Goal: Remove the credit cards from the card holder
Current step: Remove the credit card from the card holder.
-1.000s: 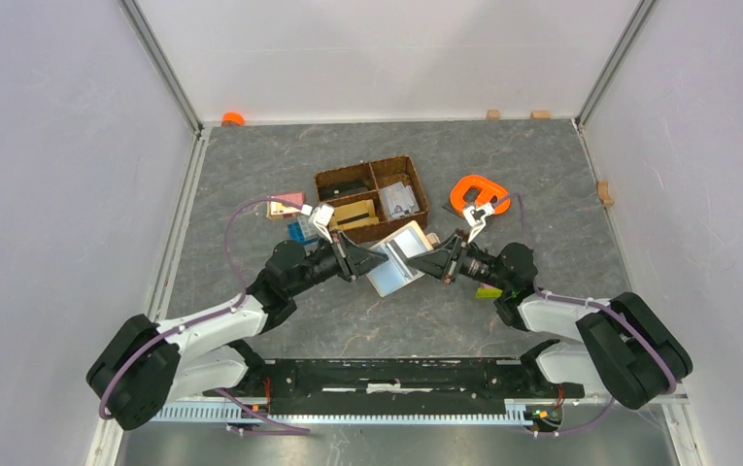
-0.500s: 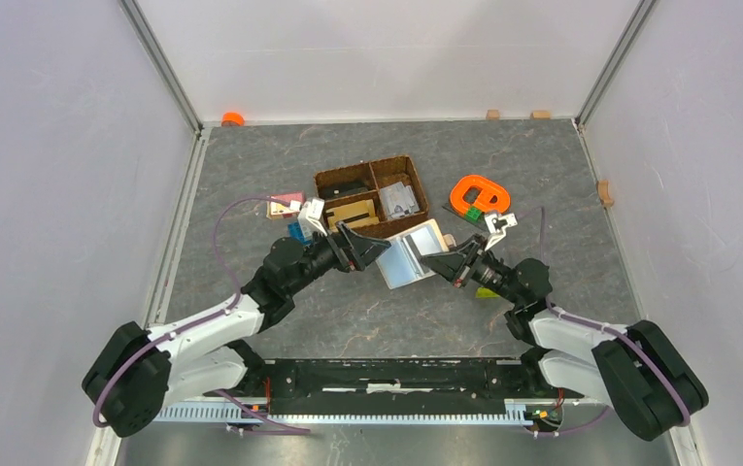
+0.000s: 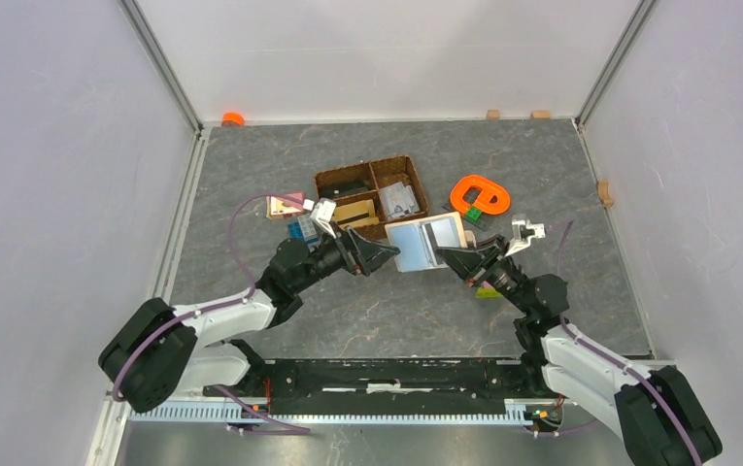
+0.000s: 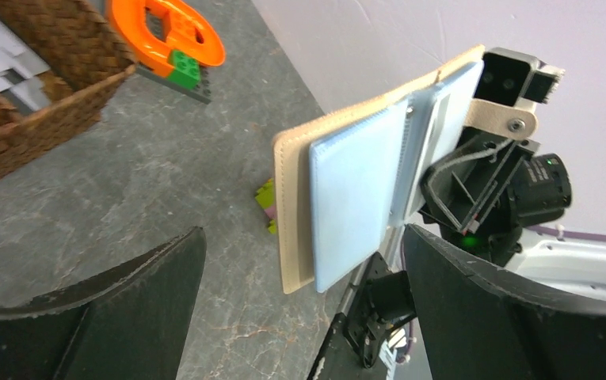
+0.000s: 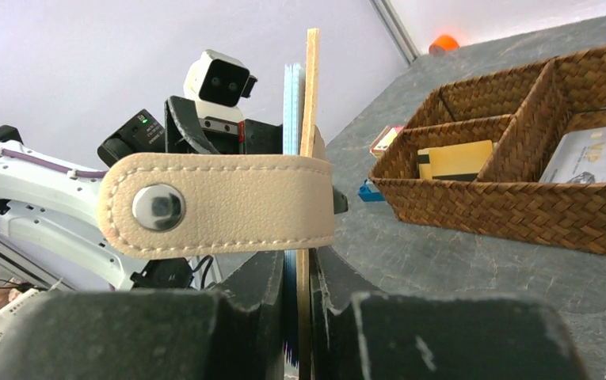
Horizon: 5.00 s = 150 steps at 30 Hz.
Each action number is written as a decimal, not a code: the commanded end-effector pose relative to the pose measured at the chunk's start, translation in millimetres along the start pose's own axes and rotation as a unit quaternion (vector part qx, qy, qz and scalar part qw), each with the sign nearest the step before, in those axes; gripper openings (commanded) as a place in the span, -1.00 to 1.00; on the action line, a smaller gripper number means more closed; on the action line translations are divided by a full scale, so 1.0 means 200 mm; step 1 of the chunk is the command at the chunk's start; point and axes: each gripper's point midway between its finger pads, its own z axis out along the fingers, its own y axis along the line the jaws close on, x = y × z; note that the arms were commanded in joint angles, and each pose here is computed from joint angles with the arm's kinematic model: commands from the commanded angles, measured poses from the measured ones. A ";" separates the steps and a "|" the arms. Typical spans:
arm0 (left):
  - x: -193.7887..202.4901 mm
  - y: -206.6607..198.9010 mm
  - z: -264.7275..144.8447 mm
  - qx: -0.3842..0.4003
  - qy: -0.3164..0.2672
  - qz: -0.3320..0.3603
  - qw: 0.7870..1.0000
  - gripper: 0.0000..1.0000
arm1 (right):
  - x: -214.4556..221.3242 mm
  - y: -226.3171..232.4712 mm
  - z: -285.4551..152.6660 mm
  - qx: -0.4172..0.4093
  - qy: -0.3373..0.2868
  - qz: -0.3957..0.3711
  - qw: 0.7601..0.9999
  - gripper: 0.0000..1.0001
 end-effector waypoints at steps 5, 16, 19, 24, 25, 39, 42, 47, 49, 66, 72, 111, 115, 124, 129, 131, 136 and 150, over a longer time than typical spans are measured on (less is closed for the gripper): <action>-0.03 -0.24 0.00 0.123 -0.003 0.012 0.992 1.00 | -0.09 0.03 -0.02 -0.004 -0.045 -0.030 0.999 -0.71; 0.04 -0.21 0.08 0.134 0.026 -0.018 0.990 0.87 | -0.09 0.12 -0.02 -0.052 -0.042 0.000 0.998 -0.73; 0.02 -0.33 0.07 0.196 0.023 -0.020 0.980 0.61 | -0.07 0.12 -0.01 -0.056 -0.031 0.012 0.998 -0.76; 0.02 -0.38 0.05 0.231 0.025 -0.024 0.972 -0.29 | -0.04 0.11 0.01 -0.063 -0.021 0.019 0.998 -0.73; 0.02 -0.38 0.05 0.231 0.023 -0.023 0.972 -0.61 | -0.04 0.11 0.01 -0.061 -0.017 0.016 0.998 -0.68; 0.06 -0.18 0.11 0.085 0.138 -0.014 0.987 -0.96 | -0.02 -0.04 0.02 0.014 -0.002 -0.031 0.999 -0.06; 0.05 -0.19 0.09 0.084 0.134 -0.006 0.987 -0.96 | -0.01 -0.05 0.02 0.016 0.002 -0.027 1.000 -0.12; 0.03 -0.18 0.08 0.067 0.132 0.006 0.989 -0.96 | -0.02 -0.06 0.02 0.018 0.001 -0.027 0.999 -0.12; 0.04 -0.17 0.08 0.061 0.132 0.006 0.989 -0.96 | -0.03 -0.06 0.02 0.021 -0.001 -0.030 0.999 -0.09; 0.04 -0.17 0.08 0.062 0.133 0.003 0.989 -0.95 | -0.05 -0.04 0.01 0.011 -0.001 -0.025 1.000 -0.76; 0.01 -0.08 0.07 0.007 0.106 0.012 0.994 -0.55 | -0.02 -0.05 0.01 0.005 0.007 -0.007 1.000 -1.00; 0.08 -0.41 0.07 0.180 0.088 0.004 0.980 -0.12 | -0.05 0.06 -0.01 -0.052 -0.012 0.037 0.998 -1.00; 0.10 -0.39 0.08 0.175 0.099 -0.003 0.980 -0.11 | -0.05 0.07 -0.01 -0.057 -0.010 0.044 0.997 -1.00; 0.14 -0.35 0.12 0.161 0.117 -0.014 0.980 -0.10 | -0.04 0.09 -0.01 -0.070 -0.009 0.056 0.996 -1.00; 0.13 -0.36 0.12 0.165 0.115 -0.011 0.979 -0.10 | -0.04 0.09 -0.01 -0.070 -0.007 0.055 0.996 -1.00; 0.13 -0.39 0.11 0.177 0.112 -0.013 0.978 -0.13 | -0.03 0.09 0.00 -0.069 -0.004 0.055 0.996 -1.00; 0.11 -0.44 0.09 0.203 0.106 -0.012 0.973 -0.31 | 0.00 0.04 0.02 -0.049 0.011 0.050 0.997 -1.00; 0.09 -0.44 0.07 0.206 0.085 -0.004 0.975 -0.60 | 0.08 0.05 0.06 -0.053 0.045 0.047 0.996 -1.00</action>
